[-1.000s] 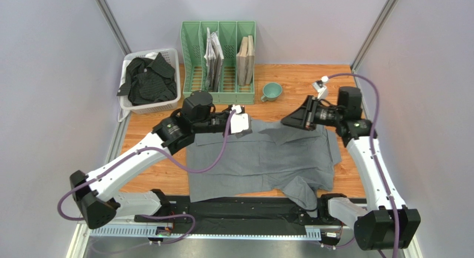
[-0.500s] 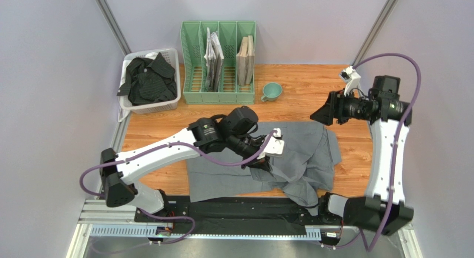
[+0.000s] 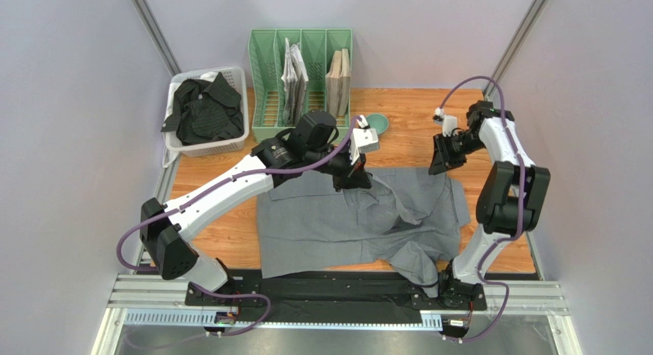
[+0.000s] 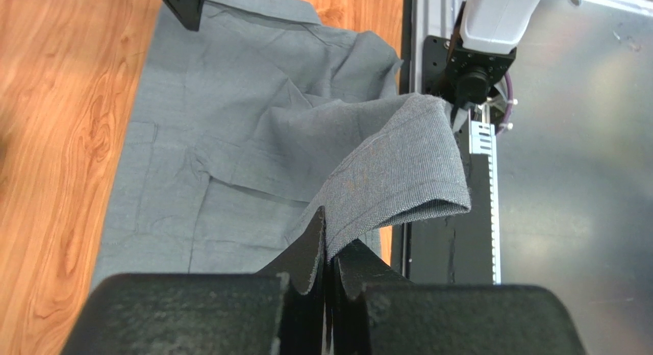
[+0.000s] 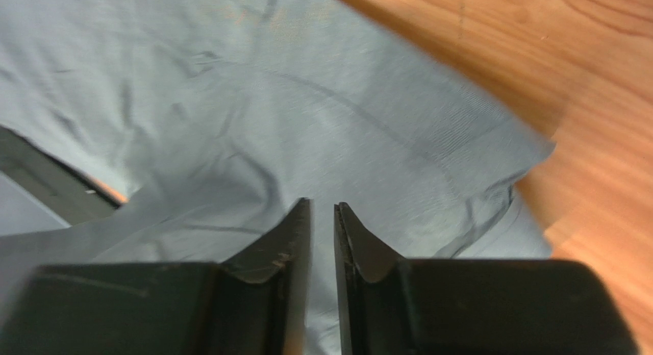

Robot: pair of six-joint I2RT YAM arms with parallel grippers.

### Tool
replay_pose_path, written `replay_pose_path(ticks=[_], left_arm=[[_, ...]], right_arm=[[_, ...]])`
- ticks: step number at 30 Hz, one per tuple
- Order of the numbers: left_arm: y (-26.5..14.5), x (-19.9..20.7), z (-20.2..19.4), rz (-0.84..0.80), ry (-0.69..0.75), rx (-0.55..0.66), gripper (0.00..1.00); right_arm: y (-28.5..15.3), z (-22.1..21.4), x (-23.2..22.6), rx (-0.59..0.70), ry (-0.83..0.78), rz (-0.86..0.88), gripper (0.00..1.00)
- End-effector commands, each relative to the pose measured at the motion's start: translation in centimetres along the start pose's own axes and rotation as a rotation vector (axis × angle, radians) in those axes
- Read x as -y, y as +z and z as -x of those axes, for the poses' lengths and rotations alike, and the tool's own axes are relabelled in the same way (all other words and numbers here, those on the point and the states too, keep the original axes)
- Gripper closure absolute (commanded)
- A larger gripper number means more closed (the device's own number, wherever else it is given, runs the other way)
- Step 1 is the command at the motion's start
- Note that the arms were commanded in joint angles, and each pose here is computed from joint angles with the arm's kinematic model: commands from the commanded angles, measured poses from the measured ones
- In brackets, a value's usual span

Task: Fold and stack the long sleeve shirts
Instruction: Fold the shirt

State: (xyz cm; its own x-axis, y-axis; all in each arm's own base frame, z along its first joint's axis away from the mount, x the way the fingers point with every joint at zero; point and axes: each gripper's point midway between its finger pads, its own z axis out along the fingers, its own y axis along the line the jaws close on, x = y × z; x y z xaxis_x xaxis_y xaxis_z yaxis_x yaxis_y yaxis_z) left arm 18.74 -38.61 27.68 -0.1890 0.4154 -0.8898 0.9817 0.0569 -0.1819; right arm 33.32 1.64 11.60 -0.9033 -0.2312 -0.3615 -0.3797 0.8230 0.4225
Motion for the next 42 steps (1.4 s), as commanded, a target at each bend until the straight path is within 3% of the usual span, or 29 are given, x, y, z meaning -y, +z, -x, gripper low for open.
replay_pose_path(ticks=[1,6,12,18,22,25,35,42], left_arm=[[-1.1,1.0,2.7,-0.028,0.024,0.083,1.00],[-0.9,0.2,2.3,-0.002,0.031,0.078,1.00],[-1.6,-0.3,4.7,0.012,-0.003,0.119,1.00],[-3.9,-4.5,1.8,0.141,-0.207,0.102,1.00],[-5.1,-7.9,-3.7,0.206,-0.470,0.100,1.00],[-6.7,-10.5,-6.9,0.278,-0.587,0.124,1.00],[-9.6,-14.5,-15.9,0.455,-0.785,0.086,1.00],[-9.1,-14.8,-19.9,0.474,-0.856,0.039,1.00]], right_arm=[[3.0,1.2,4.9,-0.070,-0.091,-0.170,0.82],[5.4,3.9,9.0,-0.059,-0.100,-0.289,0.85],[7.1,4.2,12.5,-0.116,-0.063,-0.373,0.82],[5.0,3.7,9.4,-0.103,-0.094,-0.295,0.68],[1.3,4.5,4.4,-0.017,-0.178,-0.191,0.48],[0.1,2.7,0.4,-0.043,-0.210,-0.057,0.37],[1.8,-2.0,-2.6,-0.155,-0.253,0.079,0.37],[3.2,-2.6,-1.5,-0.210,-0.258,0.038,0.52]])
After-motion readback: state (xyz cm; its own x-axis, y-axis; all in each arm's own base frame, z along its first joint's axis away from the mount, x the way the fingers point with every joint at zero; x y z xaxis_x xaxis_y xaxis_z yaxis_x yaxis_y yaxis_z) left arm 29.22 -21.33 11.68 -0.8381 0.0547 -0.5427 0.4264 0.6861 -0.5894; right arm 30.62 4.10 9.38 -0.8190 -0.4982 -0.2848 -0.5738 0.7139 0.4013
